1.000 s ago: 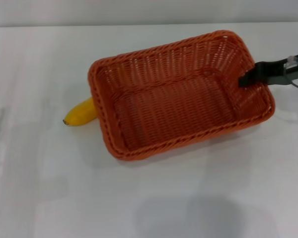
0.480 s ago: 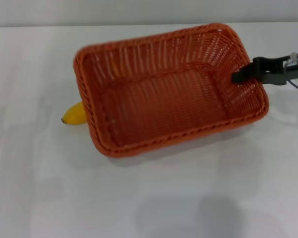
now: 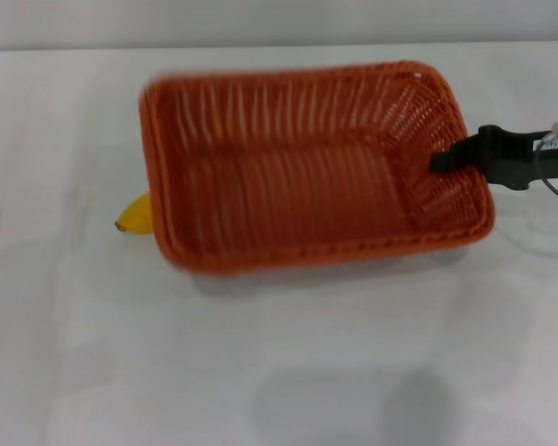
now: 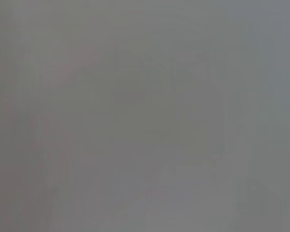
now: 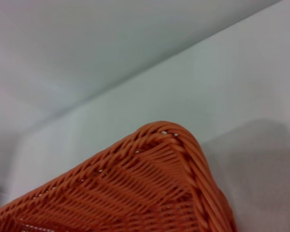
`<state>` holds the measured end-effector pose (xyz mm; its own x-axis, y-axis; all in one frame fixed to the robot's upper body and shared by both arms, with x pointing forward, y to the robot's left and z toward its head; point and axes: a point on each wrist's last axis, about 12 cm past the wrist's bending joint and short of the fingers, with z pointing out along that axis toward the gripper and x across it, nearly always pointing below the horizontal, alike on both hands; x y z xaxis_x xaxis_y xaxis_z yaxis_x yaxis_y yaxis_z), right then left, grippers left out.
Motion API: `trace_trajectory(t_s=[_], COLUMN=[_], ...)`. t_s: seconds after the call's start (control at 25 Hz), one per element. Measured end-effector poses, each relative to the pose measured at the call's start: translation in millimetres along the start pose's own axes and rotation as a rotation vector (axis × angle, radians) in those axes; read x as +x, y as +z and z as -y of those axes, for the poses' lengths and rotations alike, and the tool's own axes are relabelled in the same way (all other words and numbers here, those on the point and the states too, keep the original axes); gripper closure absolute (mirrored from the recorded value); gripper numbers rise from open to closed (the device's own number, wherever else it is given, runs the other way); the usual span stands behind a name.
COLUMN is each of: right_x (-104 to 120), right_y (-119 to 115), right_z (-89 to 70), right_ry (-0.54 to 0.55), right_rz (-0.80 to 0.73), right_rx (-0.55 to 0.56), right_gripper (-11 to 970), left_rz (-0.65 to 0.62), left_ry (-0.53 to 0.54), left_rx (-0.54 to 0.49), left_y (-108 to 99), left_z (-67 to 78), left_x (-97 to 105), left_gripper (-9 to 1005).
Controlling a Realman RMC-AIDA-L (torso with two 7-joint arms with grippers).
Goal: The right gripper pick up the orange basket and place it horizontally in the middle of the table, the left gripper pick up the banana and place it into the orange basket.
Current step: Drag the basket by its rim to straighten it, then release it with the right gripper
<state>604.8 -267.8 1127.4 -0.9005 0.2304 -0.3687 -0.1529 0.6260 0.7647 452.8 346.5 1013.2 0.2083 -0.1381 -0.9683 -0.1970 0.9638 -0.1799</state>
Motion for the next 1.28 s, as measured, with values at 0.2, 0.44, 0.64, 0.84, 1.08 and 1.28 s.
trace_trajectory(t_s=[0.2, 0.44, 0.64, 0.84, 1.08, 1.28], right_x=[5.6, 4.1, 6.9, 6.5, 9.4, 12.0], right_y=[-4.2, -11.3, -14.2, -18.5, -17.3, -15.5], right_z=[7.7, 15.0, 20.4, 23.5, 26.0, 28.8], right_ry=[0.021, 0.027, 0.042, 0.05, 0.043, 0.039], right_rz=[0.045, 0.044, 0.05, 0.058, 0.055, 0.064], right_rx=[-0.062, -0.041, -0.034, -0.032, -0.033, -0.029], right_gripper=[823, 820, 817, 815, 811, 809], left_rz=[0.007, 0.013, 0.013, 0.013, 0.015, 0.014], left_ry=[0.003, 0.003, 0.004, 0.004, 0.001, 0.0], left_rx=[-0.008, -0.02, -0.02, -0.02, -0.031, -0.034], left_y=[-3.8, -4.7, -4.6, -4.3, -4.6, -5.6], left_z=[-2.9, -4.9, -5.0, -4.6, -5.2, -5.4], left_x=[-1.0, -1.7, -1.8, -1.8, -1.7, -1.4], left_gripper=[120, 120, 120, 120, 120, 120])
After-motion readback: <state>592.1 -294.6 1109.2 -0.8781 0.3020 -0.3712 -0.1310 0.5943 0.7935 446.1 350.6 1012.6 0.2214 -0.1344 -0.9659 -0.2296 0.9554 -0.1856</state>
